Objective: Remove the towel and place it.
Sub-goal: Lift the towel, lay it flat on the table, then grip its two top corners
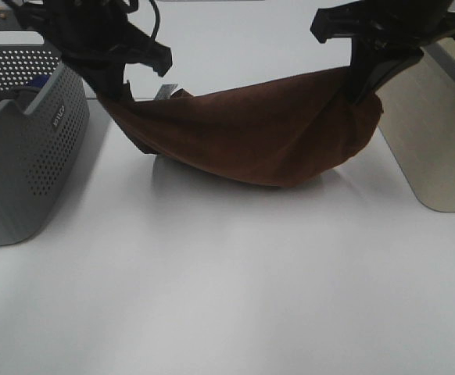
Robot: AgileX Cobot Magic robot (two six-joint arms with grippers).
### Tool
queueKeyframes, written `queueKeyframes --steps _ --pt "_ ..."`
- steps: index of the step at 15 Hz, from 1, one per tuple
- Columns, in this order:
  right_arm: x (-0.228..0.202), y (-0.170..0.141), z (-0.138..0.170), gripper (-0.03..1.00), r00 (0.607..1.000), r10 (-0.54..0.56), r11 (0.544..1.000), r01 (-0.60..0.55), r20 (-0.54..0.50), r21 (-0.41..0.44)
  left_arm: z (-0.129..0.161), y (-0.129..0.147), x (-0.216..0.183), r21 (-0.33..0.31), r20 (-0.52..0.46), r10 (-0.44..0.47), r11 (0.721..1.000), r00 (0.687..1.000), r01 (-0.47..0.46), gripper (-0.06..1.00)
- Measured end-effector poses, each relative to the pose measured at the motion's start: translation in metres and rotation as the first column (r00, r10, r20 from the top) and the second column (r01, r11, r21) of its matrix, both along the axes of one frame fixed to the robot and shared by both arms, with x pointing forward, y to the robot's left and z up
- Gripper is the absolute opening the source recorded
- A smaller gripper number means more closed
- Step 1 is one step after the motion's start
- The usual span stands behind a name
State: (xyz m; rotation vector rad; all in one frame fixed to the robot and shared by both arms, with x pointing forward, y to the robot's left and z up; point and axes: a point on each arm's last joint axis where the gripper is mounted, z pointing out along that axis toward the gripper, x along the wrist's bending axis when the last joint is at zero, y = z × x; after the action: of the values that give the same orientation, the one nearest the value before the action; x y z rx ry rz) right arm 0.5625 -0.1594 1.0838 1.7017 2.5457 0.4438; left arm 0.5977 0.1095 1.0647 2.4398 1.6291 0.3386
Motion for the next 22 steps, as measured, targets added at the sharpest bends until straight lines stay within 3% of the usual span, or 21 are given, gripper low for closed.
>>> queueKeyframes --steps 5,12,19,22 --pt "-0.072 -0.022 -0.016 0.00 0.993 0.004 1.000 -0.001 -0.117 0.022 0.009 0.018 -0.086 -0.009 -0.061 0.045 0.999 0.997 -0.045 0.00" --pt "-0.143 -0.043 -0.044 0.00 0.974 -0.009 0.998 0.023 -0.228 0.055 -0.023 -0.003 -0.163 0.037 -0.163 -0.015 0.999 0.986 0.021 0.00" --pt "-0.163 -0.049 -0.049 0.00 0.970 -0.012 0.997 0.031 -0.245 0.076 -0.036 -0.011 -0.184 0.047 -0.218 0.040 0.998 0.975 -0.030 0.00" --pt "-0.164 -0.048 -0.048 0.07 0.969 -0.012 0.996 0.033 -0.245 0.083 -0.036 -0.012 -0.185 0.042 -0.231 0.047 0.998 0.972 -0.038 0.00"
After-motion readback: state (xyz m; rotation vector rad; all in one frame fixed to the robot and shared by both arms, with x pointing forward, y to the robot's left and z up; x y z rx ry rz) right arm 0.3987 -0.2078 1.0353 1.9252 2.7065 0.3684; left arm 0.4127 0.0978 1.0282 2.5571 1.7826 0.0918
